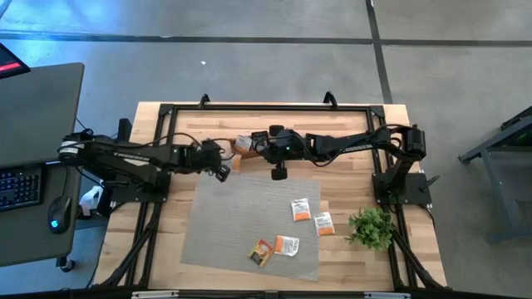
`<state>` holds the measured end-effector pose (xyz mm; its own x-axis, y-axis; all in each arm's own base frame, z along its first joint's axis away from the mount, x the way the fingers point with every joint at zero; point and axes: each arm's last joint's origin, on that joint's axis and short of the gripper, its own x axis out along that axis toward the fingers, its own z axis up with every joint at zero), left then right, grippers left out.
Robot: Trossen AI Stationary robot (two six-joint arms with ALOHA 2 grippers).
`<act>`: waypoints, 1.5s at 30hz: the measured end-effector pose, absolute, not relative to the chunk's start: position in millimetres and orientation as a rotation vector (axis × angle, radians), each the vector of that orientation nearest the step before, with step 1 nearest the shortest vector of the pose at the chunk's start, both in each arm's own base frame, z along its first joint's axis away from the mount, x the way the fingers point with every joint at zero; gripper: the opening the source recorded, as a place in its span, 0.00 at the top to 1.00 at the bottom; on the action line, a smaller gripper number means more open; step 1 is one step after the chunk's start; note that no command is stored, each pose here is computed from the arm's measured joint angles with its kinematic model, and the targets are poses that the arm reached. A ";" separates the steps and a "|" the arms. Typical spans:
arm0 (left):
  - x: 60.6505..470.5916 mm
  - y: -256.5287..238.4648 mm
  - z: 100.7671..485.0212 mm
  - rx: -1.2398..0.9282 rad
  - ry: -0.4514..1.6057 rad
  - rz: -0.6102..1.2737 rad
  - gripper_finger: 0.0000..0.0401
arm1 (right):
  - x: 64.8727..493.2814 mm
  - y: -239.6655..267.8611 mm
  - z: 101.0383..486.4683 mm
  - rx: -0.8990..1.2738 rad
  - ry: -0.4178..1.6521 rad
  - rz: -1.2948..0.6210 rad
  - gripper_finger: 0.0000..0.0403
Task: Pick & Place Tea
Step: Put the orange tea bag into the left section of the wooden organizer
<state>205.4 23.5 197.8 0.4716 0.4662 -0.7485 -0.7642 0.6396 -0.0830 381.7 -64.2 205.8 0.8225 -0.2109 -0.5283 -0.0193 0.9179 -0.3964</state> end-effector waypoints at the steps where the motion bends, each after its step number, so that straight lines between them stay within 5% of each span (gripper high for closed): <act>1: 208.1 24.3 204.0 -0.380 0.752 0.777 1.00 | 381.7 -64.0 205.9 -0.386 0.598 -0.103 0.99; 12: 226.1 32.9 267.9 0.183 0.688 0.846 1.00 | 374.0 -51.9 193.1 -0.148 0.740 -0.134 0.99; 18: 226.2 51.6 276.8 0.152 0.703 0.824 1.00 | 372.5 -36.8 192.6 -0.153 0.771 -0.126 0.99; 26: 218.1 89.0 277.5 0.159 0.764 0.791 1.00 | 347.9 -38.7 207.4 -0.116 0.778 -0.116 0.98; 36: 233.4 105.8 252.3 0.237 0.914 0.650 1.00 | 304.6 -60.9 178.5 -0.078 0.366 0.014 0.99; 45: 256.2 112.8 217.9 0.420 1.084 0.614 1.00 | 298.3 -70.0 172.7 -0.074 0.385 -0.002 0.99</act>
